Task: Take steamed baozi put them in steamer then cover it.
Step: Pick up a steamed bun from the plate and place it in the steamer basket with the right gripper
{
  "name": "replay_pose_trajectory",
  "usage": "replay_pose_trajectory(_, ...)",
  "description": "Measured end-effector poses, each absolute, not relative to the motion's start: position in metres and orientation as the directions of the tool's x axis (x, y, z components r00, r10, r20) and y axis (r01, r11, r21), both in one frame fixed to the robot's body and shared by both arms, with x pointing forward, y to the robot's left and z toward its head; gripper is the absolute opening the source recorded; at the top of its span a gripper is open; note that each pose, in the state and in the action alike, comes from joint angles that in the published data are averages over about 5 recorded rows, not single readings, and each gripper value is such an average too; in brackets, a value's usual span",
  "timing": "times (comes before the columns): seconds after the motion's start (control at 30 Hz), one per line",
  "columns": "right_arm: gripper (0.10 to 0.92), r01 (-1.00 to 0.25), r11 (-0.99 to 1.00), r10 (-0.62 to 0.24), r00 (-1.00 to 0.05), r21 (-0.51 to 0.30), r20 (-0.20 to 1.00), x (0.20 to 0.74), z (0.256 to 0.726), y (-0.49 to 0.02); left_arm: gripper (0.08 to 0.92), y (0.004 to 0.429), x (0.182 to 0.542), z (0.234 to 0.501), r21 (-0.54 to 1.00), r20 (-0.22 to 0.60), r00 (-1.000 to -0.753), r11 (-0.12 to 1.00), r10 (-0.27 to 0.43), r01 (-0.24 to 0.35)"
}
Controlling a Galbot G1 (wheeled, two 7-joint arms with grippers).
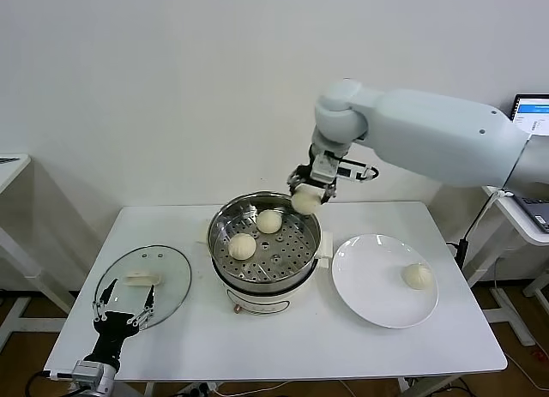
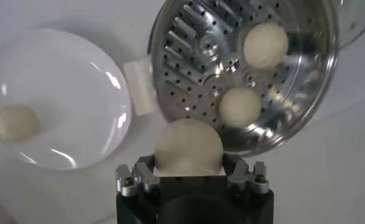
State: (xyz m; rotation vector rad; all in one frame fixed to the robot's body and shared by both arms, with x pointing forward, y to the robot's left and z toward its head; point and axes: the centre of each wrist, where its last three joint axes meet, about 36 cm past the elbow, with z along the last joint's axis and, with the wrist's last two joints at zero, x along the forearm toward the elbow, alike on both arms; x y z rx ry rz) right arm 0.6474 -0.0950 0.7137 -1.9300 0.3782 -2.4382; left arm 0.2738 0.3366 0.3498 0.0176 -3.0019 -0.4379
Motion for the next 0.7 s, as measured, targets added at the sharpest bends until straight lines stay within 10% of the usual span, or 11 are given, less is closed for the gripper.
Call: replay_pose_trajectory(0.7, 0.712, 0.005, -0.983, -0.183, -0.083, -0.183, 0.980, 0.611, 0.661, -0.041, 0.823, 0.342, 0.274, 0.346, 0.286, 0.114, -0.993, 0.958, -0.036, -0.002)
